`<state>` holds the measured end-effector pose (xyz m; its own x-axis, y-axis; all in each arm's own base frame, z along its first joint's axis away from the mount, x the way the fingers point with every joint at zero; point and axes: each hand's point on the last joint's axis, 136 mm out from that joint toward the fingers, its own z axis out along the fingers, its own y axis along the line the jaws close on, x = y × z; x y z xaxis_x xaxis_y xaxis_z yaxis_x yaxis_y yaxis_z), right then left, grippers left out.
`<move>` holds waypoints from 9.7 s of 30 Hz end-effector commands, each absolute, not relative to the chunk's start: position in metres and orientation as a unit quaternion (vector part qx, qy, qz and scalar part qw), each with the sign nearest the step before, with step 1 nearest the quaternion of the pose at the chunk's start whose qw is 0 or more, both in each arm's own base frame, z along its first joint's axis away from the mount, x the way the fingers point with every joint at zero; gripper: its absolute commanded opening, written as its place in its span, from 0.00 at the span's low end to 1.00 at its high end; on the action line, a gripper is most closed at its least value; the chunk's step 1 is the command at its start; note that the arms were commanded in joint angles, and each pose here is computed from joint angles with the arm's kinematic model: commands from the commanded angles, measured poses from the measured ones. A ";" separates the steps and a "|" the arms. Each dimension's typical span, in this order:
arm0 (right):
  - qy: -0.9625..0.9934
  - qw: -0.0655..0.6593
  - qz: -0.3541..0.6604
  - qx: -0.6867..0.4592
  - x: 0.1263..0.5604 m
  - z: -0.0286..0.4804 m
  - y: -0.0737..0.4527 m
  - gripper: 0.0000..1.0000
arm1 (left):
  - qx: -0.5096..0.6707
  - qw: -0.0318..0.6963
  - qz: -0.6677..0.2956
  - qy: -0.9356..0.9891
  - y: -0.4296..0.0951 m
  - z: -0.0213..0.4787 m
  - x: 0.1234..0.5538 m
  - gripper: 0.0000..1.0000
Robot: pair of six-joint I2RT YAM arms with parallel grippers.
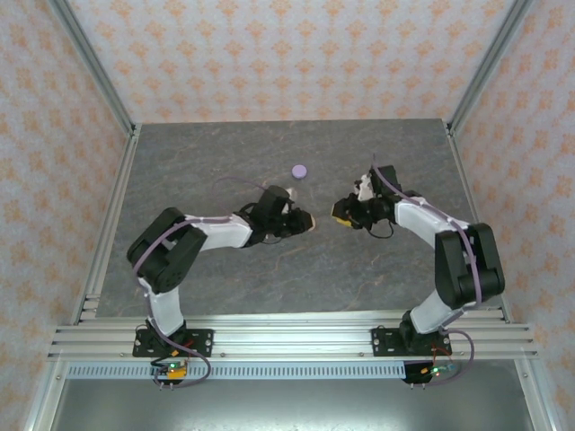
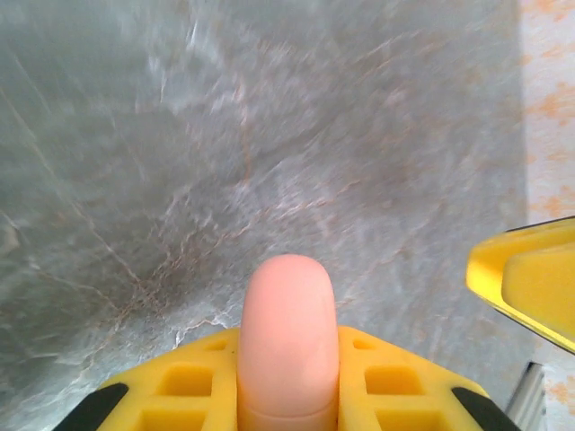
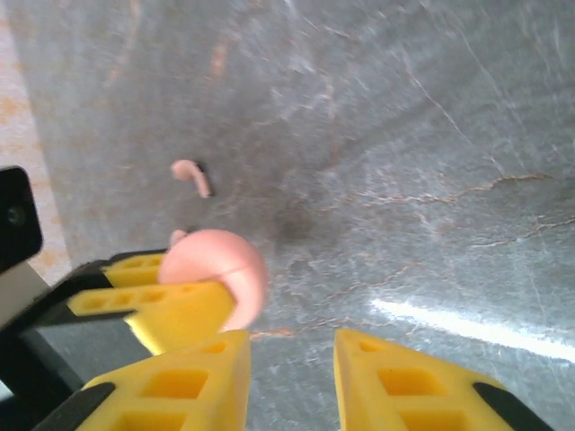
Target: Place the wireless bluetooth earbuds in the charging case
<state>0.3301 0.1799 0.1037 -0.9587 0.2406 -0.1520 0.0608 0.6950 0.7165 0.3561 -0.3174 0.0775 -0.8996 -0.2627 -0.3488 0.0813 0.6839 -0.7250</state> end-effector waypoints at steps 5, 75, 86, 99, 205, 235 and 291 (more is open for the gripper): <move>0.882 0.196 0.428 -0.019 0.327 0.187 0.192 0.35 | 0.051 0.286 -0.458 0.840 -0.291 0.165 0.350 0.15; 0.748 0.246 0.553 -0.273 0.260 0.328 0.278 0.21 | 0.250 0.370 -0.538 0.715 -0.285 0.309 0.285 0.42; 0.749 0.236 0.557 -0.270 0.257 0.324 0.278 0.21 | 0.231 0.382 -0.542 0.712 -0.284 0.311 0.292 0.38; 0.762 0.244 0.538 -0.267 0.255 0.318 0.272 0.40 | 0.258 0.374 -0.527 0.718 -0.283 0.300 0.285 0.15; 0.959 0.110 0.196 -0.175 0.356 0.061 0.327 0.27 | 0.278 0.558 -0.425 0.656 -0.236 0.289 0.253 0.02; 0.975 0.080 0.125 -0.163 0.368 0.012 0.326 0.21 | 0.273 0.555 -0.423 0.662 -0.234 0.287 0.254 0.02; 0.993 0.108 0.041 0.006 0.359 0.050 0.222 0.36 | 0.270 0.530 -0.418 0.686 -0.240 0.277 0.267 0.02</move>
<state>0.3635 0.2337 0.0597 -0.9647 0.0121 -0.2631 -0.0275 0.9888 0.1465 0.2614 -0.2414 0.2616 -0.3231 -0.0546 -0.9448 0.8110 0.4986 -0.3062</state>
